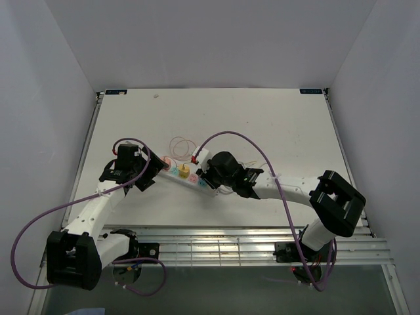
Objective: Insert the plug
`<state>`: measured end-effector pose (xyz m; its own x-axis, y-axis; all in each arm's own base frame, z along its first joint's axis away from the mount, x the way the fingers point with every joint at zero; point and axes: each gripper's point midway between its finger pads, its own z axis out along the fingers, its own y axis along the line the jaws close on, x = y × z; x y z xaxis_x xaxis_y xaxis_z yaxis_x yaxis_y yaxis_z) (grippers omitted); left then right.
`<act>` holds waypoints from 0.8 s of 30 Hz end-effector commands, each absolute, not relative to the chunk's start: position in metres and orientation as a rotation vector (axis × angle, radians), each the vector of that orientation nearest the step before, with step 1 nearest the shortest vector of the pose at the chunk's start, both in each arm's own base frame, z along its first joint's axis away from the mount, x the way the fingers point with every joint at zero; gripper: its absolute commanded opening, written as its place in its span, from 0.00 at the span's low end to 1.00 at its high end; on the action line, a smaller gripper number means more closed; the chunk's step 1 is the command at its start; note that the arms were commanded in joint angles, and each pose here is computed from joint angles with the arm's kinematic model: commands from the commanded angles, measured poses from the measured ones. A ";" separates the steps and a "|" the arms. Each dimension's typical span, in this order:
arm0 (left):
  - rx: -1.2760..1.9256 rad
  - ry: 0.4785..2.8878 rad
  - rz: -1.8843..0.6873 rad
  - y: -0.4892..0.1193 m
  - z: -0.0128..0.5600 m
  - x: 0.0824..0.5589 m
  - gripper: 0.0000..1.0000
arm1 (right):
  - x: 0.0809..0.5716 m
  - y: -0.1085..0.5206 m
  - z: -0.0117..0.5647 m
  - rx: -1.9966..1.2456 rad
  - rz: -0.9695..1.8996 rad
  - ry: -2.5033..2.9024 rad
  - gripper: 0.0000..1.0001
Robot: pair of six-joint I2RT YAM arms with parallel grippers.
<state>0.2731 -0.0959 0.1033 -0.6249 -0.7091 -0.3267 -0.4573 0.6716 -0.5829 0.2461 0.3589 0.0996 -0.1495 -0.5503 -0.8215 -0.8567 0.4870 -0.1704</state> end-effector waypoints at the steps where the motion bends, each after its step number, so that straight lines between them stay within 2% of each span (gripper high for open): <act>1: -0.876 2.315 -0.626 -0.094 0.111 0.278 0.98 | 0.245 0.356 0.092 -1.205 0.407 1.832 0.08; 10: -0.874 2.318 -0.613 -0.093 0.110 0.279 0.98 | 0.229 0.339 0.059 -1.372 0.366 1.875 0.08; 24: -0.878 2.319 -0.593 -0.088 0.110 0.285 0.98 | 0.211 0.339 0.039 -1.531 0.476 1.895 0.08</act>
<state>0.2741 -0.0917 0.0984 -0.6295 -0.7039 -0.3290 -0.4644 0.6804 -0.5669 0.2401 0.3617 0.0912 -0.0277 -0.6026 -0.7975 -0.9171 0.3328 -0.2196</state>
